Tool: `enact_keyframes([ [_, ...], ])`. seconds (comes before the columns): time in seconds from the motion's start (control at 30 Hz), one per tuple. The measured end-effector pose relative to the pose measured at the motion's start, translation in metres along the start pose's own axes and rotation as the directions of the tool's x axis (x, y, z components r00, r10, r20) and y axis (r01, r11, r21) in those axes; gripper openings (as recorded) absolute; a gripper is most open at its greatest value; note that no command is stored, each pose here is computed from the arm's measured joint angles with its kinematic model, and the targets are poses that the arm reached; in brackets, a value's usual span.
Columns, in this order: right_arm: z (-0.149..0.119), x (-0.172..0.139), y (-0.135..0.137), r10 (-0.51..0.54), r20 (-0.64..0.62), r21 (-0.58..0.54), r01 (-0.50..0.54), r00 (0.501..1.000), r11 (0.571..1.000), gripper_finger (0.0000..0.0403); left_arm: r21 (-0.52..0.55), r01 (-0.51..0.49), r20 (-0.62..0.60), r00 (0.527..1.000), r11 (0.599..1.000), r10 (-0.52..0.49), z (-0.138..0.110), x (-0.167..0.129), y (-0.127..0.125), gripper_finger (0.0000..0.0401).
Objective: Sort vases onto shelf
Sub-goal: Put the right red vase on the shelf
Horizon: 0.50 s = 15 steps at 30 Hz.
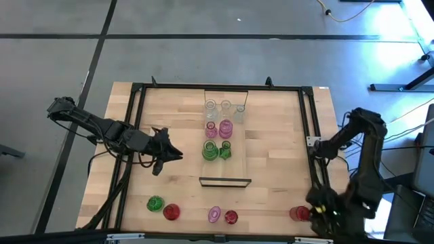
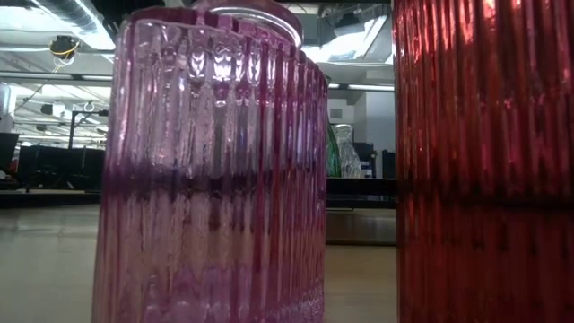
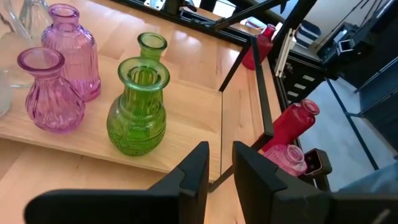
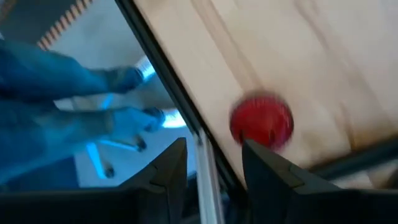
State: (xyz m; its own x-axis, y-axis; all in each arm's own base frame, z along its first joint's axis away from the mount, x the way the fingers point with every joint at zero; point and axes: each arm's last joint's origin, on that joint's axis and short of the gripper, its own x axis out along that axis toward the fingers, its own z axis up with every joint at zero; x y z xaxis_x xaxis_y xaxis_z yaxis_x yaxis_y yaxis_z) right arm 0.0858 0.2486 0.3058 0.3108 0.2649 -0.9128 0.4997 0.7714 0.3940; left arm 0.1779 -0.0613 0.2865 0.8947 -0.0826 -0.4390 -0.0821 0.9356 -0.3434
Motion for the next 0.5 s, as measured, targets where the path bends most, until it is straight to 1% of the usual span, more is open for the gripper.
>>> enact_keyframes([
  [0.1,-0.016,0.007,-0.002,-0.040,-0.013,-0.021,0.040,0.999,0.999,0.0136,0.000,0.000,0.000,1.000,1.000,0.000,0.000,0.000,0.000,0.0064],
  [0.17,-0.020,0.012,-0.001,-0.060,-0.010,-0.034,0.060,0.998,0.998,0.0136,0.000,0.000,0.000,1.000,1.000,0.000,0.000,0.000,0.000,0.0064],
  [0.37,-0.023,0.028,-0.004,-0.177,0.010,-0.061,0.177,0.984,0.982,0.0136,-0.013,0.000,0.000,1.000,1.000,0.000,0.000,0.000,0.000,0.0064],
  [0.5,-0.021,0.035,-0.004,-0.218,0.014,-0.054,0.219,0.976,0.974,0.0136,-0.049,0.000,0.001,1.000,0.999,0.000,0.000,0.000,0.000,0.0064],
])
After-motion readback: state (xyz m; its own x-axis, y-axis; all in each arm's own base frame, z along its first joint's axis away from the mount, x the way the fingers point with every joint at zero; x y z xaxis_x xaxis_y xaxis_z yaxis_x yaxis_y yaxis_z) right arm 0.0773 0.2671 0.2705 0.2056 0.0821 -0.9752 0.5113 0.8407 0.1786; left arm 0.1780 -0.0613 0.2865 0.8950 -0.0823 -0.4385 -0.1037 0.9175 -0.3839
